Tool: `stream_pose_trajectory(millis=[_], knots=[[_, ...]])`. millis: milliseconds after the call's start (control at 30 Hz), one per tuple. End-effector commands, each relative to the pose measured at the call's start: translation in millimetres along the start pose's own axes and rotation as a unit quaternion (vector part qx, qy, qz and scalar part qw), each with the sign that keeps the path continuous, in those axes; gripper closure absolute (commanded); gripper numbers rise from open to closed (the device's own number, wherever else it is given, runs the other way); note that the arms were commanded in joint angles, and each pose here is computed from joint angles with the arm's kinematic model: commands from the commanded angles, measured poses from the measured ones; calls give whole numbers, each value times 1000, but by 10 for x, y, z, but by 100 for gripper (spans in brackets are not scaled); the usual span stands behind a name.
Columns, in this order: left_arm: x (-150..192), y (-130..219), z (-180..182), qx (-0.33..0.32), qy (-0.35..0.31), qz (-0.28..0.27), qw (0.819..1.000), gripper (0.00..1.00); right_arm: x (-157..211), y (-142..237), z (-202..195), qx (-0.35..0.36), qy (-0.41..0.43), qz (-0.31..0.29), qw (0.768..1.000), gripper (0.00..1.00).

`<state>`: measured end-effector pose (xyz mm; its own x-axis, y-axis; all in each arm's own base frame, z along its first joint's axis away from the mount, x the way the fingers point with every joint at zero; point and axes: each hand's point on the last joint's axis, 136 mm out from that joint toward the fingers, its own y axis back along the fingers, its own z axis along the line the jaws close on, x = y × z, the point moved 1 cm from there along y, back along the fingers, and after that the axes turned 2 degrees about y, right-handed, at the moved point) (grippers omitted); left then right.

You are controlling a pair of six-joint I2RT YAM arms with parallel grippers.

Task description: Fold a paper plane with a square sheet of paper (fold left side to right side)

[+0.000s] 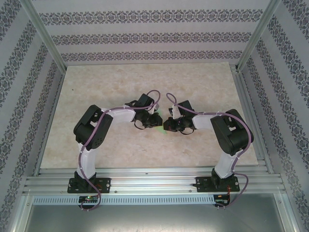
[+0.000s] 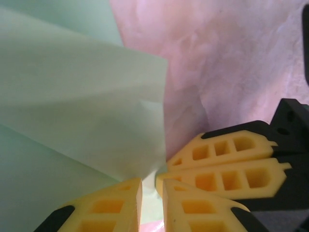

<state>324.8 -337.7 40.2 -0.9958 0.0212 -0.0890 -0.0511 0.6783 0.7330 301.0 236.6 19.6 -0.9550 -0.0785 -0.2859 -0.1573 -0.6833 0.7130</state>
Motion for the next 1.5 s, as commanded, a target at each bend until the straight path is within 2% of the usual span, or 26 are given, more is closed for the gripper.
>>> stream_pose_trajectory(millis=[0, 267, 433, 767, 867, 1167, 1467], knots=[[-156, -31, -87, 6, -15, -20, 1000, 80, 267, -103, -296, 49, -22, 43, 998, 92], [-142, -115, 193, -53, -7, -18, 998, 80, 300, -108, -306, 51, -21, 50, 997, 92], [-86, -188, 325, -70, 0, -6, 998, 80, 192, -13, -169, 34, -13, 30, 999, 90], [-29, -216, 372, -67, 1, 0, 998, 81, 6, 348, 150, -8, -4, -23, 1000, 82], [-30, -217, 361, -63, 1, -1, 998, 81, 19, 298, 246, -37, -8, -24, 999, 84], [-7, -216, 364, -59, 2, 0, 998, 81, -4, 69, 188, -50, -27, -15, 998, 84], [-11, -212, 384, -64, 3, -3, 998, 81, 215, -12, 106, -48, -43, 10, 998, 85]])
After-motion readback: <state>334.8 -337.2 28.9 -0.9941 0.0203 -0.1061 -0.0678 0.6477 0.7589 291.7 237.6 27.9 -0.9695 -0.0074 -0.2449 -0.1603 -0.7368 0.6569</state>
